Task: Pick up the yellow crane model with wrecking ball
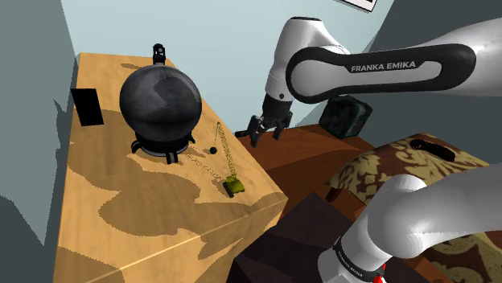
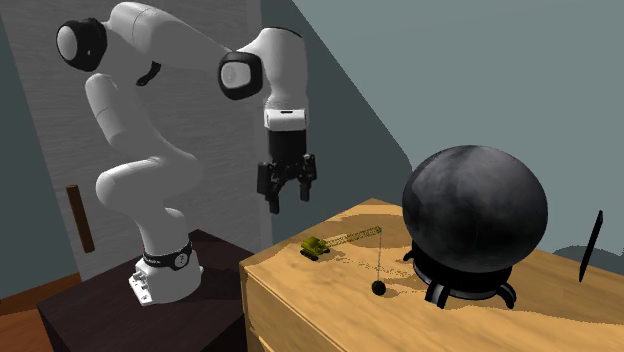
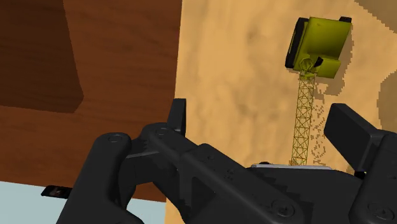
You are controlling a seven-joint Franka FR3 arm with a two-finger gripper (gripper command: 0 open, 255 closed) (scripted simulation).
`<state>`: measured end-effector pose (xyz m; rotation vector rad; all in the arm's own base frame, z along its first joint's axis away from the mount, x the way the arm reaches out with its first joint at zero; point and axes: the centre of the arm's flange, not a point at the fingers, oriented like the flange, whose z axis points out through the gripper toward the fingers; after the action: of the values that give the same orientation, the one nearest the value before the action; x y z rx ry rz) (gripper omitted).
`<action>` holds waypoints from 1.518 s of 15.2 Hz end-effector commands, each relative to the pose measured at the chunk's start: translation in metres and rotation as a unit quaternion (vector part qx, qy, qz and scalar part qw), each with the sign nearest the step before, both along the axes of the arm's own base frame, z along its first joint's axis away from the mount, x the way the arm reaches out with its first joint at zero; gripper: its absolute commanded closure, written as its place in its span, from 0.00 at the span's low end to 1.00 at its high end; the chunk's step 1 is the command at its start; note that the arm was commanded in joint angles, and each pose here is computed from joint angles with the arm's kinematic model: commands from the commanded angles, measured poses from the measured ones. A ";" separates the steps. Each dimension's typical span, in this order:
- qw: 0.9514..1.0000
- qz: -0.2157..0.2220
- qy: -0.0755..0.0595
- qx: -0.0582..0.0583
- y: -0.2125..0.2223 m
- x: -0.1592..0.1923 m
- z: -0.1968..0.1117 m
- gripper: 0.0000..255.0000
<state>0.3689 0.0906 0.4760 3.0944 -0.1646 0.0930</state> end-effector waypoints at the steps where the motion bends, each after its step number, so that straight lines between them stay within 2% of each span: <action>1: 1.000 -0.012 -0.011 0.003 0.015 0.014 -0.015 0.00; 8: 0.998 -0.046 -0.042 0.012 0.064 0.059 -0.057 0.00; 17: 0.998 -0.046 -0.042 0.012 0.064 0.059 -0.097 0.00; 18: 0.998 -0.046 -0.042 0.012 0.064 0.059 -0.097 1.00; 23: 0.998 -0.046 -0.042 0.012 0.064 0.058 -0.097 1.00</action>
<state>0.4274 0.1547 0.3797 3.1021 -0.3129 0.2199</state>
